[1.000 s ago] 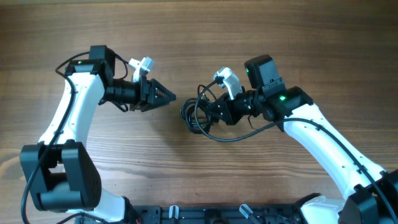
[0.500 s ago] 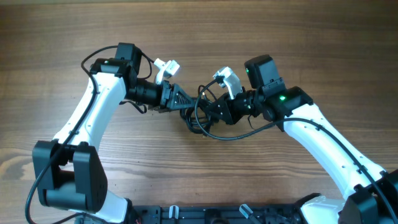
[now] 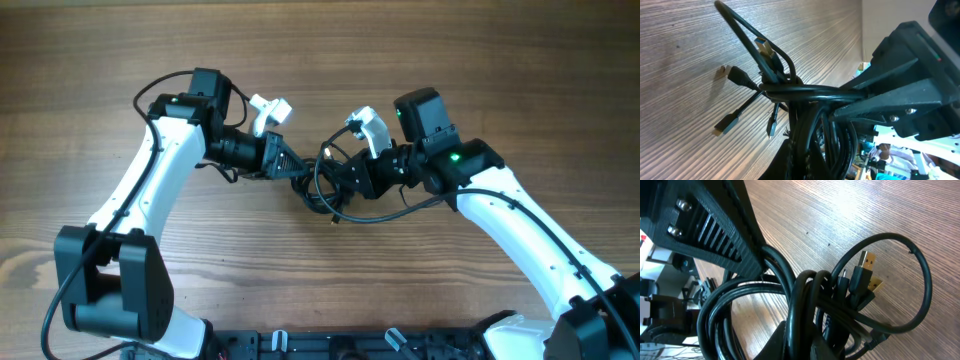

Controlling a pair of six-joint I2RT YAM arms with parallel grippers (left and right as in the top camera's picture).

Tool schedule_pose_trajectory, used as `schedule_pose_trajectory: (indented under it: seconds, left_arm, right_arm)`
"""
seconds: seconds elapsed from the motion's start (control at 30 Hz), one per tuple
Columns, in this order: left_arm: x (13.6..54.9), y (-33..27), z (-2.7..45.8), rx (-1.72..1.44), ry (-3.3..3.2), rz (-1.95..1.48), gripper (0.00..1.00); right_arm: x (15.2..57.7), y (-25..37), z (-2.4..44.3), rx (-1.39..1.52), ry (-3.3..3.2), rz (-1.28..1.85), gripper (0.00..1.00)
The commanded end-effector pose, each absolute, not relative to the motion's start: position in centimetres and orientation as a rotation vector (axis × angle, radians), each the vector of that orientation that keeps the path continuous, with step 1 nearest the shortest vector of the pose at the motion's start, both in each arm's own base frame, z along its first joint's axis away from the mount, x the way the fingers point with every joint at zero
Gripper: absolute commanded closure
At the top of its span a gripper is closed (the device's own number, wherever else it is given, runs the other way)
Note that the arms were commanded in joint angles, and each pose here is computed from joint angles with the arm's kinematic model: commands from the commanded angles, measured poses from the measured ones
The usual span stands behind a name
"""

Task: Untangle cables

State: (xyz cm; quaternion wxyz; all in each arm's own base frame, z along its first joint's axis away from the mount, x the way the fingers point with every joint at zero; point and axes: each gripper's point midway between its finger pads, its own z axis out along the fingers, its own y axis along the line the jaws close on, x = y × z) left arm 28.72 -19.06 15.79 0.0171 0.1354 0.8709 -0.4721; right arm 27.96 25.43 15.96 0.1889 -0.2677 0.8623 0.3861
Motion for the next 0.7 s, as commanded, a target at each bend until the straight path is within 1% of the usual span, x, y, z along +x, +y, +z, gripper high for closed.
schedule_pose_trajectory:
  seconds: [0.0,0.03,0.07,0.13,0.17,0.2,0.3,0.37,0.47,0.5,0.57,0.67]
  left_arm:
    - [29.5,-18.6,15.3,0.364,2.762,-1.331,0.96]
    - [30.4,-17.8,14.4,0.23,2.83,-1.229,0.96]
    - [31.0,-17.1,13.7,0.099,2.877,-1.152,0.96]
    - [32.0,-16.3,13.0,-0.163,2.928,-1.062,0.96]
    - [32.4,-16.1,12.9,-0.304,2.938,-1.048,0.96]
    - [32.6,-16.0,12.9,-0.375,2.936,-1.046,0.96]
    - [33.3,-16.0,12.9,-0.487,2.917,-1.041,0.96]
    - [33.7,-15.5,12.6,-0.548,2.912,-0.988,0.96]
    - [33.9,-14.6,12.0,-0.571,2.914,-0.896,0.96]
    - [34.0,-14.5,11.9,-0.571,2.914,-0.887,0.96]
    - [33.9,-14.5,11.9,-0.572,2.915,-0.887,0.96]
    - [33.9,-14.4,11.9,-0.609,2.917,-0.885,0.96]
  right_arm:
    - [28.3,26.1,17.0,-0.726,2.395,1.141,0.61]
    - [28.6,26.3,17.6,-0.708,2.39,1.147,0.52]
    - [28.8,26.4,18.3,-0.686,2.384,1.155,0.48]
    - [29.4,26.5,19.6,-0.596,2.397,1.171,0.45]
    - [29.9,26.3,20.0,-0.466,2.442,1.183,0.45]
    - [30.0,26.2,20.0,-0.396,2.469,1.198,0.45]
    - [29.9,26.0,19.6,-0.179,2.565,1.237,0.46]
    - [30.0,25.6,19.2,-0.103,2.596,1.213,0.46]
    - [31.4,24.0,18.0,-0.031,2.602,1.039,0.44]
    - [32.1,23.0,17.3,0.013,2.608,0.936,0.4]
    - [32.0,23.1,17.3,-0.019,2.606,0.933,0.39]
    - [30.7,24.3,17.8,-0.057,2.627,1.056,0.39]
